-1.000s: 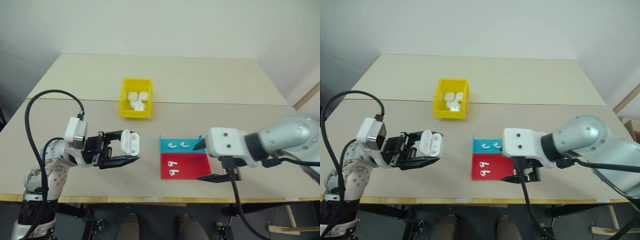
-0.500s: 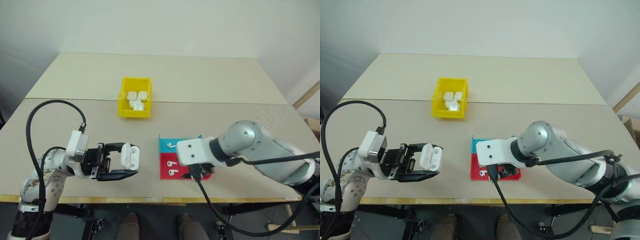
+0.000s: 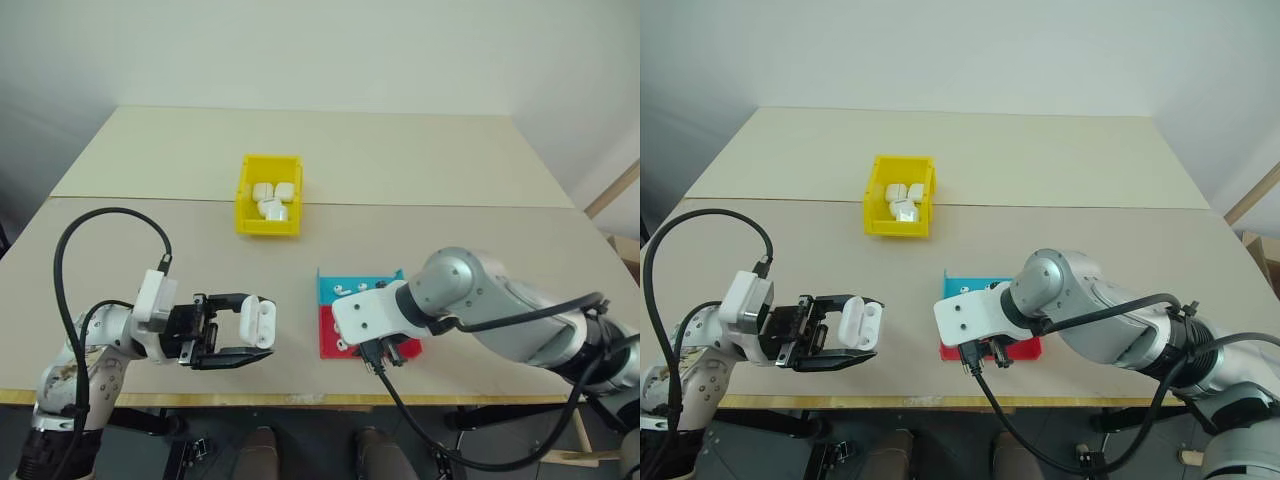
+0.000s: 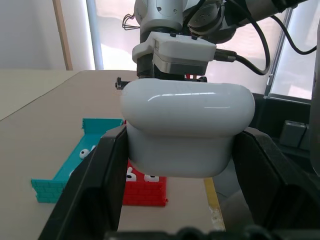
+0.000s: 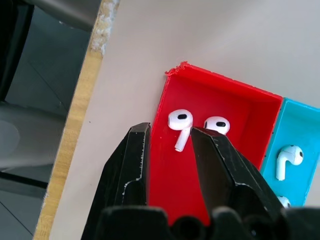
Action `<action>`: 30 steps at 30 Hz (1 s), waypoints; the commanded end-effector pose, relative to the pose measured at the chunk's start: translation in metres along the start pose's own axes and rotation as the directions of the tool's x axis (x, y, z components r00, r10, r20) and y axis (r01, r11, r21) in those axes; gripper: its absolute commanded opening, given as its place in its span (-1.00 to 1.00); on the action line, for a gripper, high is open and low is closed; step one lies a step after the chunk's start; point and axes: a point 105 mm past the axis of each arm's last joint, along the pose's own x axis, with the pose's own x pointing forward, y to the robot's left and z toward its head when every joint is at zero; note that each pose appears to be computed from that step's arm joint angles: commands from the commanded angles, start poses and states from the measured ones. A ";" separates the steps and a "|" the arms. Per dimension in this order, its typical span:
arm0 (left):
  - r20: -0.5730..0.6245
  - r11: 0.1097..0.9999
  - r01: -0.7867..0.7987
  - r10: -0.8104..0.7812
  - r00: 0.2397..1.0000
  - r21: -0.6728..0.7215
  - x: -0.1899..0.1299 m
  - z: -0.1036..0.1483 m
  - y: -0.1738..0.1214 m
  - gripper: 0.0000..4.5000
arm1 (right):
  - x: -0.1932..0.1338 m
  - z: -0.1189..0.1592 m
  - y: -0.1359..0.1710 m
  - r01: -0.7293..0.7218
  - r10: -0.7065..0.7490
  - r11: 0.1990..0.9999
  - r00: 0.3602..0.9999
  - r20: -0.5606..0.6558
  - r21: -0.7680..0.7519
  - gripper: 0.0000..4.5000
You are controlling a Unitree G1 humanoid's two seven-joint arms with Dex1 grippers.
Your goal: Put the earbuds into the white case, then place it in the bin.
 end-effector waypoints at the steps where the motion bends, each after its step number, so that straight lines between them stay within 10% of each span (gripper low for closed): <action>1: -0.002 0.999 0.008 -0.008 1.000 0.043 -0.002 0.006 -0.002 0.26 | 0.002 0.007 -0.005 0.008 -0.010 0.998 1.000 -0.024 -0.065 -0.27; 30: -0.055 0.996 -0.073 0.076 0.996 0.057 -0.015 0.002 -0.004 0.26 | 0.028 0.008 -0.007 -0.039 0.025 0.986 0.996 -0.088 -0.163 -0.27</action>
